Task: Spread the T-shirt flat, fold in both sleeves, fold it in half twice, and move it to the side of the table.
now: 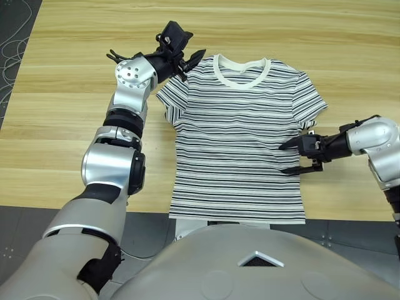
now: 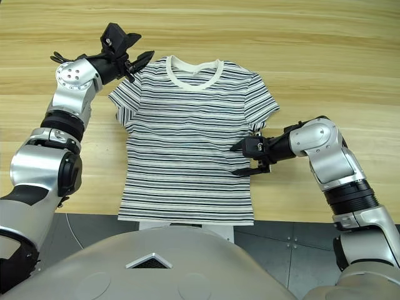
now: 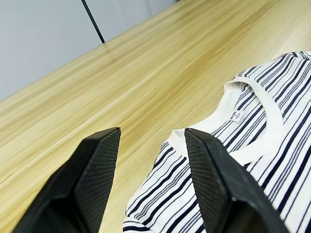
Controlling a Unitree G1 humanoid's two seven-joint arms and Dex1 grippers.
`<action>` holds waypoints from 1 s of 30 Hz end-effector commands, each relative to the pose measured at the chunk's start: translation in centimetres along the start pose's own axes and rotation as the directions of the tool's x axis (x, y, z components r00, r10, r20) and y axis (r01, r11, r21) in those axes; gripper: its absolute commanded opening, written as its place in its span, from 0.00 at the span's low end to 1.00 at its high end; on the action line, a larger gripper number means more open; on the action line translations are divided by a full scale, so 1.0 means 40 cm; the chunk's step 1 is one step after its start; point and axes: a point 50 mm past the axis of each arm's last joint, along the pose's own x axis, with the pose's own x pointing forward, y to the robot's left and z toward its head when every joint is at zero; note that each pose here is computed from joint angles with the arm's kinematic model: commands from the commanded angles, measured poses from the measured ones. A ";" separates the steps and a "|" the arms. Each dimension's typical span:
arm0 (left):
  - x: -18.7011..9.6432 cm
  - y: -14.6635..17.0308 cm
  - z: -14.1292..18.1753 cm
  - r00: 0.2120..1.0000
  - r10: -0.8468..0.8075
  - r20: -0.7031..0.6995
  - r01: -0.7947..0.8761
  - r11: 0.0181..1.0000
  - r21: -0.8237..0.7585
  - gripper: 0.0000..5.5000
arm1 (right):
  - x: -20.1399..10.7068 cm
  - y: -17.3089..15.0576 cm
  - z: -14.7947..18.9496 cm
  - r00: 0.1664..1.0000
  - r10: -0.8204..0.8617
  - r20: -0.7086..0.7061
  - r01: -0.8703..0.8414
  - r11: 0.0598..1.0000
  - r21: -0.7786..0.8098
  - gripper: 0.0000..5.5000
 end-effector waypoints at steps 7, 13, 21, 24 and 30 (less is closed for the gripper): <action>-0.009 0.022 0.024 0.998 -0.025 0.064 0.029 0.997 -0.071 0.44 | -0.225 -0.120 0.161 0.817 -0.150 0.557 0.125 0.989 0.083 0.63; -0.062 0.104 0.018 0.984 0.159 0.081 -0.115 0.912 -0.395 0.44 | -0.229 -0.206 0.136 0.651 -0.477 0.590 0.339 0.879 0.337 0.63; -0.153 0.157 -0.058 0.898 0.399 -0.186 -0.430 0.704 -0.566 0.44 | -0.236 -0.240 0.099 0.569 -0.652 0.502 0.465 0.758 0.457 0.63; -0.185 0.145 -0.100 0.864 0.400 -0.306 -0.503 0.655 -0.563 0.44 | -0.218 -0.243 0.084 0.577 -0.669 0.469 0.473 0.742 0.475 0.63; -0.189 0.080 -0.138 0.859 0.298 -0.416 -0.500 0.659 -0.561 0.44 | -0.206 -0.253 0.079 0.572 -0.692 0.441 0.498 0.720 0.483 0.63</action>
